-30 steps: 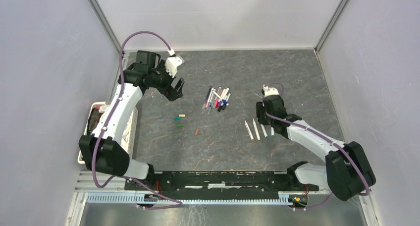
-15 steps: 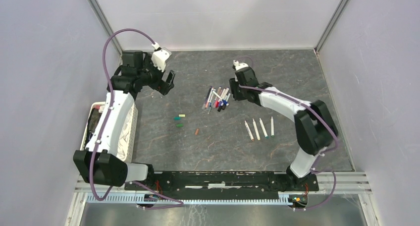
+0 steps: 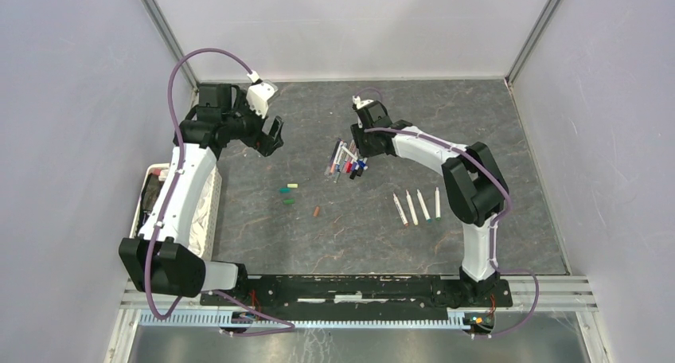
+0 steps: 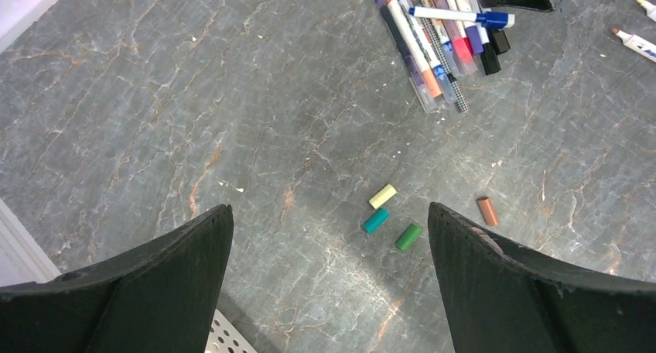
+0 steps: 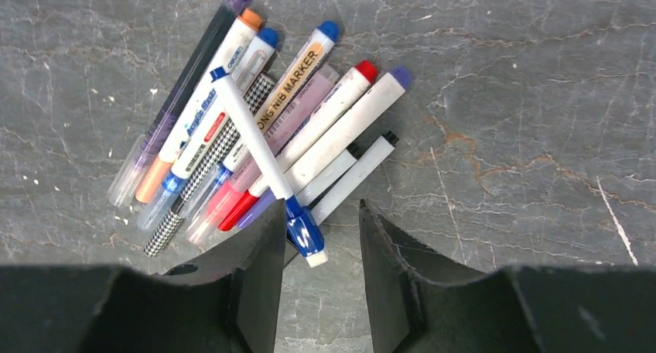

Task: Open the pen caps
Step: Pick up the pen from the center of the board.

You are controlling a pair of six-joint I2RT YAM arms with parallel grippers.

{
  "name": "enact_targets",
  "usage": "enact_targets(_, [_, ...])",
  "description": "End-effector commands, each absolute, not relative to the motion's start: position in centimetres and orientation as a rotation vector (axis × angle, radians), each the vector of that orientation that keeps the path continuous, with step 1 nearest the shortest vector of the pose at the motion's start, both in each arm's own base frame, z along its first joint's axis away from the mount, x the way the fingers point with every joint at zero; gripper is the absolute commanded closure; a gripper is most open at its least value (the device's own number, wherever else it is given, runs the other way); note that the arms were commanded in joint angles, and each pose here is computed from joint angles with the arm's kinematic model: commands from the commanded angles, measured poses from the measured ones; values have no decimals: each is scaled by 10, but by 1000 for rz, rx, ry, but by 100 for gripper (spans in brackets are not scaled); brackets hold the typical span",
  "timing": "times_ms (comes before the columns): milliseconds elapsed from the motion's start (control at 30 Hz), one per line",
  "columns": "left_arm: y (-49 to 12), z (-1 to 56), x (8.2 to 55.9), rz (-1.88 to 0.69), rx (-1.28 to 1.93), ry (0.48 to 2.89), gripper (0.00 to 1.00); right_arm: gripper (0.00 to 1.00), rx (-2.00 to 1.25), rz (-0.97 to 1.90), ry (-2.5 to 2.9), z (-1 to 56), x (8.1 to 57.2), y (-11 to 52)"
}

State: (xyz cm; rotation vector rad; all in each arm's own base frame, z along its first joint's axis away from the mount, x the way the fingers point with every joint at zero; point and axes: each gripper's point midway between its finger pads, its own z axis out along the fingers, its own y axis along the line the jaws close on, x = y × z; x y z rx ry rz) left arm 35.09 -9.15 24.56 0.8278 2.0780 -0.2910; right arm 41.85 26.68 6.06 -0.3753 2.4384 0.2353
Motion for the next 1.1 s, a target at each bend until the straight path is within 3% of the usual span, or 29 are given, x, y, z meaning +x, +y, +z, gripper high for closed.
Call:
enact_targets(0, [-98, 243, 345, -348, 855, 2078, 0, 55, -478, 259, 2402, 70, 424, 291])
enact_targets(667, [-99, 240, 341, -364, 879, 2090, 0, 67, -590, 177, 2437, 43, 435, 308])
enact_targets(833, [-100, 240, 339, -373, 881, 2090, 1, 83, -591, 181, 2434, 45, 434, 307])
enact_targets(1067, [-102, 241, 337, -390, 872, 2095, 2, 94, -573, 233, 2369, 76, 435, 312])
